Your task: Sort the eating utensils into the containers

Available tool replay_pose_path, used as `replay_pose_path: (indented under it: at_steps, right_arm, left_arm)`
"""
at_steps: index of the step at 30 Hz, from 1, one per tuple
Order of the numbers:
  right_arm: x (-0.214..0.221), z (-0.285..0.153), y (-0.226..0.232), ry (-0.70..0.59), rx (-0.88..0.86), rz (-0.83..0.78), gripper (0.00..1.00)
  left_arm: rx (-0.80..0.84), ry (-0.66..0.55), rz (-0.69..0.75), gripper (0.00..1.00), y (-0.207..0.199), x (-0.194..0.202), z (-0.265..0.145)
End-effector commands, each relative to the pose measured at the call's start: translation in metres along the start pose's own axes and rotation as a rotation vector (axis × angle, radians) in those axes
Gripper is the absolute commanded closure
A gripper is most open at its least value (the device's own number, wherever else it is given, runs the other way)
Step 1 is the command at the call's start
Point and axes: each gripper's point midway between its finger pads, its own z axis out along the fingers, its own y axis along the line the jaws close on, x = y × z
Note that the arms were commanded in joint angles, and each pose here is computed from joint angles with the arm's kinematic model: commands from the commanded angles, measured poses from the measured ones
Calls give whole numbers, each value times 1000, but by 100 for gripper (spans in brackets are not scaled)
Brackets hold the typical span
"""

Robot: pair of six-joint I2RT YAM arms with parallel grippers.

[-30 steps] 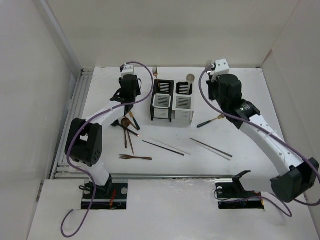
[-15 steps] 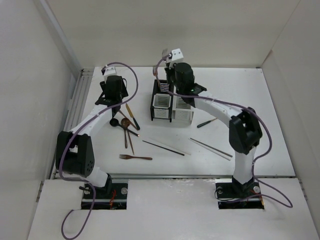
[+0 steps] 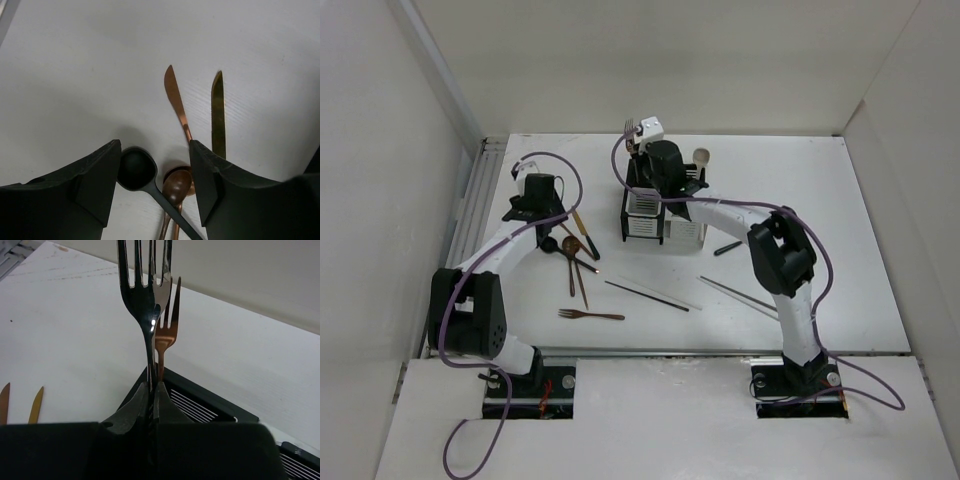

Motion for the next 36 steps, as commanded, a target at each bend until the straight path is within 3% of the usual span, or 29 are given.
replay_pose_path:
  at_steps: [1,2,6,8,12,13,17,19,21,23,25,27,33,35,36]
  right_arm:
    - [-9,-1,11,-56,-48,27,91]
    - [-15,-6,13,-62,-66,28,79]
    - [-24,-17,15,-73,-88,29,51]
    - [-25,-22,12,-72,-77,29,44]
    - [-75,-48,5,-153,-69,20,39]
    - [-113,-71,1,-215,-70,12,37]
    - [-165,-142,-38,-239,78,54,33]
    - [-148,-185,-90,-155,319,109,33]
    - [-113,-206,-119,-70,450,278,33]
    - [-40,-224,-157,115,554,456,33]
    - [26,-230,-176,284,575,586,33]
    - [59,-230,-179,365,581,687,35]
    - [113,-208,-182,583,561,825,36]
    - [145,-199,-183,697,599,851,42]
    - [141,-196,-181,691,585,857,42]
  left_arm:
    - [36,16,-51,46,-6,2,-9]
    - [36,16,-51,45,-6,2,-9]
    - [37,-10,-48,43,-6,-4,-8]
    - [33,-25,-52,42,-7,-9,-6]
    - [24,-32,-41,39,-5,-10,-6]
    - [20,-24,-53,39,-5,-8,-6]
    - [-39,34,-102,39,11,8,-5]
    - [-59,51,-129,37,17,14,-4]
    - [-68,49,-147,36,20,13,-3]
    - [-77,70,-157,36,24,20,0]
    - [-72,61,-160,36,23,18,1]
    - [-59,58,-150,36,20,14,0]
    - [-55,26,-161,33,21,9,-1]
    - [-59,13,-164,32,24,7,-5]
    - [-67,8,-153,32,25,7,-5]
